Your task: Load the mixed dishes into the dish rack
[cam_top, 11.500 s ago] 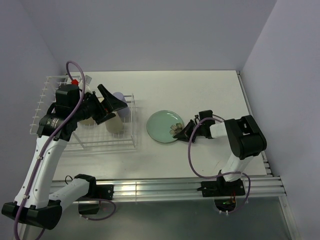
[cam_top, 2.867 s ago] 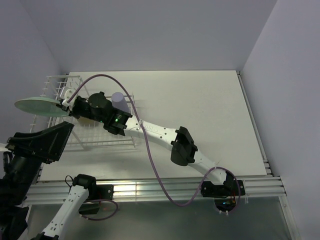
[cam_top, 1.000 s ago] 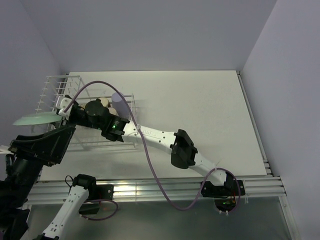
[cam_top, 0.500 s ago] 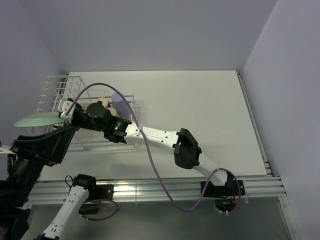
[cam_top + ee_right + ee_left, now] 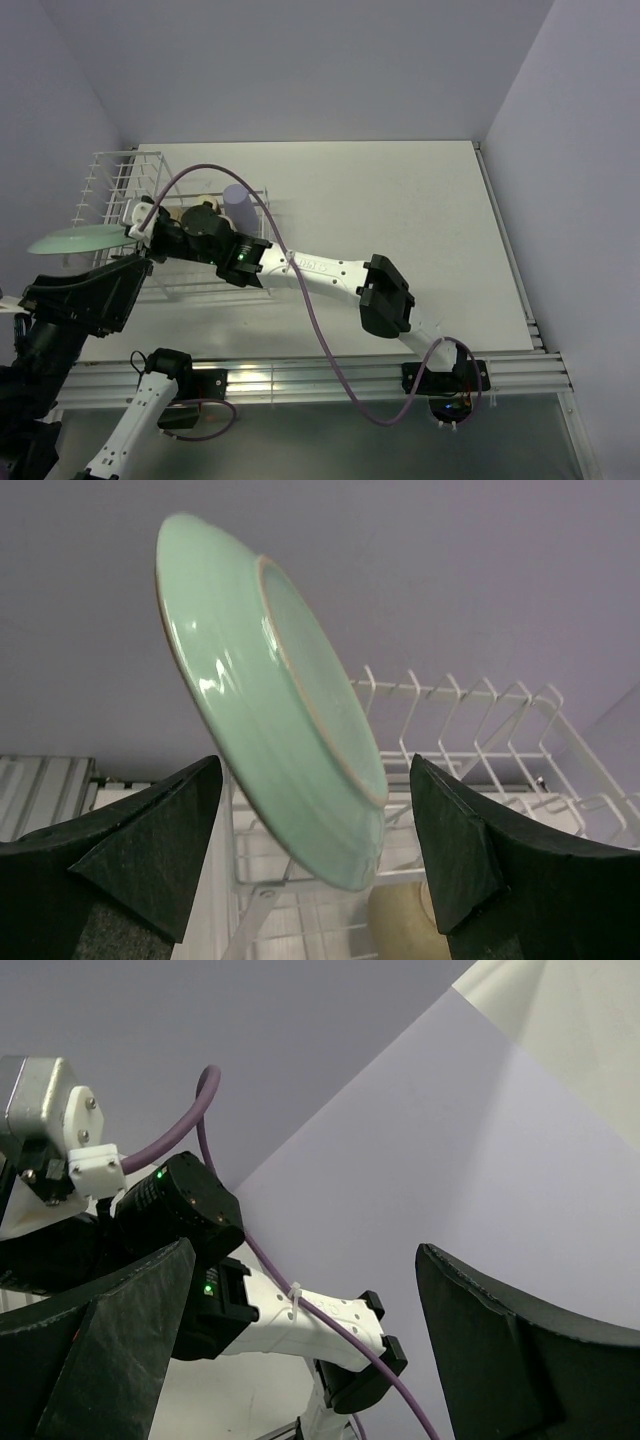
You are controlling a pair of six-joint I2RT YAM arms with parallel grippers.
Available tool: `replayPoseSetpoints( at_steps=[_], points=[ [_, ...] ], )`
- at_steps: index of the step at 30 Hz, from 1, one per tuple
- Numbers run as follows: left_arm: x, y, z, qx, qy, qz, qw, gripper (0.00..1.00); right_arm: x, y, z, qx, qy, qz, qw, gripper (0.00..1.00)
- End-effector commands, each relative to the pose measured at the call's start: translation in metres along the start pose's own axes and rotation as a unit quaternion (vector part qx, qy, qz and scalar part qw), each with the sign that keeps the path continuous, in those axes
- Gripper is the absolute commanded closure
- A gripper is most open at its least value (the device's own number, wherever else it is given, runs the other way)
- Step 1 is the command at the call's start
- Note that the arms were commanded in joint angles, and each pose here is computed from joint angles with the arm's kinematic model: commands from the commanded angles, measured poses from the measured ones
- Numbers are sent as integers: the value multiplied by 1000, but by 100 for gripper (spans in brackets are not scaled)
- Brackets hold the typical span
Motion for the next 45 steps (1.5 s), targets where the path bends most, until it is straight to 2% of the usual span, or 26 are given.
replayPoseSetpoints(
  at_steps=[1,7,8,9,13,16,19,23,24,26,27,31,35,41,45],
  points=[
    [1,-2,-2,5,5,-12,1000,1,-15,-48,-1,-7,3,-48,999,17],
    [1,0,2,3,2,-14,1000,1,-33,-44,0,-11,10,-36,999,16],
    [3,1,4,1,0,-13,1000,1,-37,-32,2,-8,9,-21,1000,16],
    [4,2,4,1,1,-14,1000,1,-45,-44,2,-10,13,-33,999,16],
    [12,8,12,-3,-4,-3,1000,1,-76,-46,0,-14,39,-19,999,16],
    [19,13,20,6,-21,13,1000,1,-110,-45,-3,-12,77,8,997,15],
    [24,16,28,15,-54,32,998,1,-146,-38,-10,37,133,64,988,15],
    [33,19,41,31,-90,40,995,1,-207,-30,-6,139,199,121,963,15],
    [35,20,43,33,-93,42,994,1,-221,-23,-2,149,208,147,955,1],
    [41,24,50,31,-103,46,993,1,-253,-18,10,200,219,159,942,0],
    [43,26,52,30,-106,48,993,1,-268,-8,16,214,223,191,932,0],
    [54,35,62,16,-107,58,992,1,-322,15,35,279,256,239,894,0],
    [67,46,72,-5,-96,69,993,1,-368,29,47,327,299,233,866,0],
    [82,55,81,-17,-90,88,992,1,-391,33,52,362,322,194,853,0],
    [89,56,83,-13,-91,100,991,1,-393,42,52,371,348,206,836,0]
  ],
)
Point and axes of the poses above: each gripper's point midway between its finger pads, its own x axis out along the fingers, its own z axis along the line the jaws close on, y = z × x, the point moved 9 cm from there along -x, back along the fingers, and after that the axes turned 6 degrees about x, right-handed, at the moved point
